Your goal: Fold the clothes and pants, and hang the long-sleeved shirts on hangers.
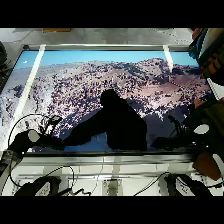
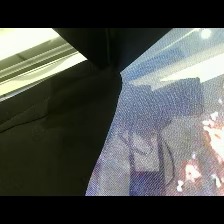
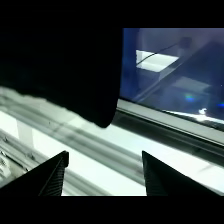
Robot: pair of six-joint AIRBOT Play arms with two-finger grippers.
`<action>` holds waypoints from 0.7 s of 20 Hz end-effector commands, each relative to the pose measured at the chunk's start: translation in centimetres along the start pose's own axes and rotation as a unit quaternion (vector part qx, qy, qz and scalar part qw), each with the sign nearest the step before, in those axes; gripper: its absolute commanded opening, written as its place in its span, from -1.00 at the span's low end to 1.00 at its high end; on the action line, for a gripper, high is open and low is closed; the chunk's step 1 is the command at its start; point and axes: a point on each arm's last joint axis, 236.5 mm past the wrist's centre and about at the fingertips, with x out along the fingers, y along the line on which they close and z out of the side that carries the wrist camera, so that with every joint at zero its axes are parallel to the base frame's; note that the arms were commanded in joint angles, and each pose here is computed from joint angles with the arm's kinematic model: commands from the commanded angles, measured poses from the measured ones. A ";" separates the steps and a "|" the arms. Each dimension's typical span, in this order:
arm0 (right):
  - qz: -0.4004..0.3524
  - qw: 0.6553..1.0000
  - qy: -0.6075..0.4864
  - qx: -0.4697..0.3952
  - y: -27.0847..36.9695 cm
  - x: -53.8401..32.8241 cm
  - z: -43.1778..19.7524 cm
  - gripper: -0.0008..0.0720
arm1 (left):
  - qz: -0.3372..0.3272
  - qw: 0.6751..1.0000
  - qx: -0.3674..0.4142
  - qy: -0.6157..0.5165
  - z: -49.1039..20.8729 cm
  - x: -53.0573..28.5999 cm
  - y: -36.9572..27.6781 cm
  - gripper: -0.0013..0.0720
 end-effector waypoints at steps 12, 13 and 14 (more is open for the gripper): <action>0.118 0.983 0.022 0.139 0.1 5.8 1.4 0.21 | -0.001 1.000 -0.002 -0.001 0.1 0.0 0.0 -0.92; 0.124 0.983 0.017 0.137 0.3 5.7 1.6 0.03 | -0.001 1.000 -0.002 -0.002 0.1 0.0 0.0 -0.92; 0.126 0.982 0.015 0.138 0.4 5.7 1.8 -0.11 | -0.001 1.000 -0.002 -0.002 0.1 0.0 0.0 -0.92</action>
